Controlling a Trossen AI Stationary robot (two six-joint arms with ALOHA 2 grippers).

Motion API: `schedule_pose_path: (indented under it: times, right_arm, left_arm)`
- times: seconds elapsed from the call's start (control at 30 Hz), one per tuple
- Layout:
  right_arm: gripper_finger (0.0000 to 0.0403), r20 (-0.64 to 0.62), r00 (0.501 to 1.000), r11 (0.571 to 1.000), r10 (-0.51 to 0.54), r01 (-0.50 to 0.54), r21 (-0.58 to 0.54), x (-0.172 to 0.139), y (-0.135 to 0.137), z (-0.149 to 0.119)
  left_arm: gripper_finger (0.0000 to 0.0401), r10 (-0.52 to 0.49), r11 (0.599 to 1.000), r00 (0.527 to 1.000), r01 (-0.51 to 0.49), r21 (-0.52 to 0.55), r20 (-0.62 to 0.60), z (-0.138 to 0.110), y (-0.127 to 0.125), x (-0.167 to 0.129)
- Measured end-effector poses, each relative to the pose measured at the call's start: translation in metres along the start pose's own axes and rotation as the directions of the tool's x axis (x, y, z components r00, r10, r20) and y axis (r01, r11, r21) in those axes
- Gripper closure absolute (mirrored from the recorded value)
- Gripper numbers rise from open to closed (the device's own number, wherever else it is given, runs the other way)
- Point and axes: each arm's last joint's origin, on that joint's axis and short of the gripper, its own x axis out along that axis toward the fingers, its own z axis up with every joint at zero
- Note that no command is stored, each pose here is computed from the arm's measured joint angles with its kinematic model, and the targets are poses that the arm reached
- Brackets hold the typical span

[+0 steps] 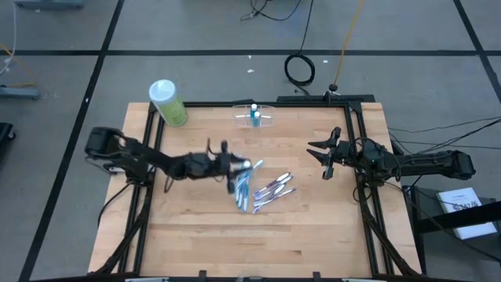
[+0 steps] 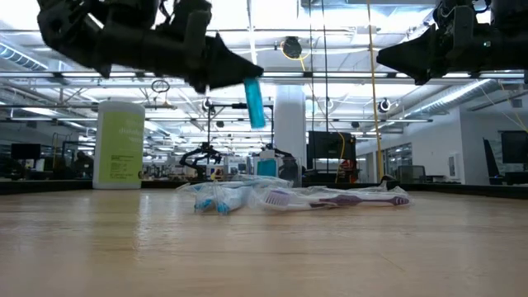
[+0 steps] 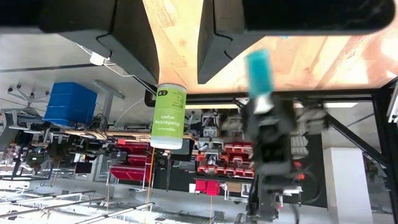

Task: Pick & Place toothbrushing station
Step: Put the mouthwash into the transparent organizer

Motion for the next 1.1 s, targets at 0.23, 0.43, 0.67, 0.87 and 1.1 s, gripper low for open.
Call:
schedule_pose_path:
  times: [0.23,0.43,0.67,0.87,1.1]
  right_arm:
    - [0.0303,0.0,1.0,1.0,0.0,0.0,-0.014,0.0,0.0,0.0]
    - [0.0303,0.001,1.0,1.0,-0.001,0.001,-0.018,0.0,0.0,0.0]
    - [0.0303,-0.006,1.0,0.999,-0.029,0.029,-0.019,0.0,-0.001,-0.001]
    - [0.0303,-0.011,1.0,0.999,-0.026,0.026,-0.02,0.001,-0.001,-0.001]
    - [0.0303,-0.013,1.0,0.999,-0.025,0.025,-0.024,0.001,-0.001,-0.001]
  left_arm:
    - [0.029,0.243,0.97,0.967,-0.243,0.002,0.072,0.032,0.069,-0.015]
    - [0.0295,0.326,0.945,0.944,-0.324,-0.043,0.044,0.033,0.124,-0.01]
    - [0.0299,0.334,0.939,0.943,-0.334,-0.081,-0.012,0.022,0.156,0.021]
    - [0.0287,0.386,0.917,0.92,-0.391,-0.079,-0.069,-0.009,0.173,0.04]
    - [0.0299,0.431,0.895,0.901,-0.434,-0.106,-0.052,-0.031,0.188,0.045]
